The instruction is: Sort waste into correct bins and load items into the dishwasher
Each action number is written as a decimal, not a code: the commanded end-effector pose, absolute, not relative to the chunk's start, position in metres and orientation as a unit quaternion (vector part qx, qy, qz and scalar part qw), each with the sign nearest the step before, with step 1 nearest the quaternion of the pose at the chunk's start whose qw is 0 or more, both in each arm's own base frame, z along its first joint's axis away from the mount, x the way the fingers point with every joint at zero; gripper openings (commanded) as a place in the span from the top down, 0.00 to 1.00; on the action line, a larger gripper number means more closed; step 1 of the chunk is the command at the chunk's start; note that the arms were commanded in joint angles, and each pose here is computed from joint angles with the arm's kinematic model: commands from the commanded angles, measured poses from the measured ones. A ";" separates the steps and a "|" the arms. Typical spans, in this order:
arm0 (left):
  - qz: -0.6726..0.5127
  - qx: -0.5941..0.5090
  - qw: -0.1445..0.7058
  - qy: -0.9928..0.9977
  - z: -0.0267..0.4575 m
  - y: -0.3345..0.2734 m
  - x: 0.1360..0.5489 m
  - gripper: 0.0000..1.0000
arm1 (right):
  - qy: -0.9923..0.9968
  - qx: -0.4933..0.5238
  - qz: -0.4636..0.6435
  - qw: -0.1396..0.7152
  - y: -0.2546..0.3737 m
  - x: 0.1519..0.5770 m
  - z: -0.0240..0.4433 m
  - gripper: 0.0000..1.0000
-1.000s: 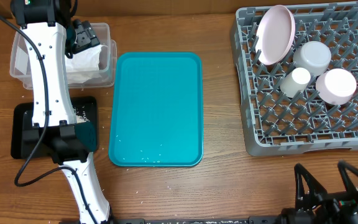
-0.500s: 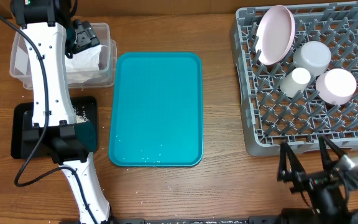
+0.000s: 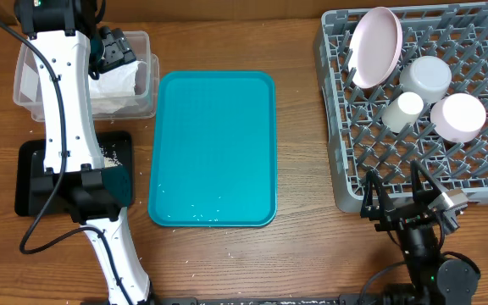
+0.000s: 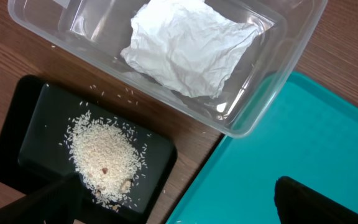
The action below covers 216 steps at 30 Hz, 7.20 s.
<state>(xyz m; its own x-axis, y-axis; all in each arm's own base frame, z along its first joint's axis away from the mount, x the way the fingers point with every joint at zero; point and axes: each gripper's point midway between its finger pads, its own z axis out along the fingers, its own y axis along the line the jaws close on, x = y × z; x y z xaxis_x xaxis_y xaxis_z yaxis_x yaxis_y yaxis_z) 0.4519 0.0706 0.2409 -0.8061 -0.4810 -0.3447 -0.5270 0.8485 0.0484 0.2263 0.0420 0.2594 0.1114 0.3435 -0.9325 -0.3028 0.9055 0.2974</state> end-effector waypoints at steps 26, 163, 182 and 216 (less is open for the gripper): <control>0.077 -0.260 0.166 0.948 0.244 0.071 0.452 0.00 | 0.713 0.063 0.072 0.695 0.002 0.246 0.169 0.00; -0.027 0.028 0.681 0.731 0.157 -0.013 0.246 0.00 | 0.714 0.046 0.056 0.696 0.002 0.246 0.170 0.00; -0.027 0.028 0.681 0.731 0.157 -0.013 0.246 0.00 | 0.714 0.046 0.056 0.696 0.002 0.246 0.170 0.00; -0.027 0.028 0.681 0.731 0.157 -0.013 0.246 0.00 | 0.714 0.046 0.056 0.696 0.002 0.246 0.170 0.00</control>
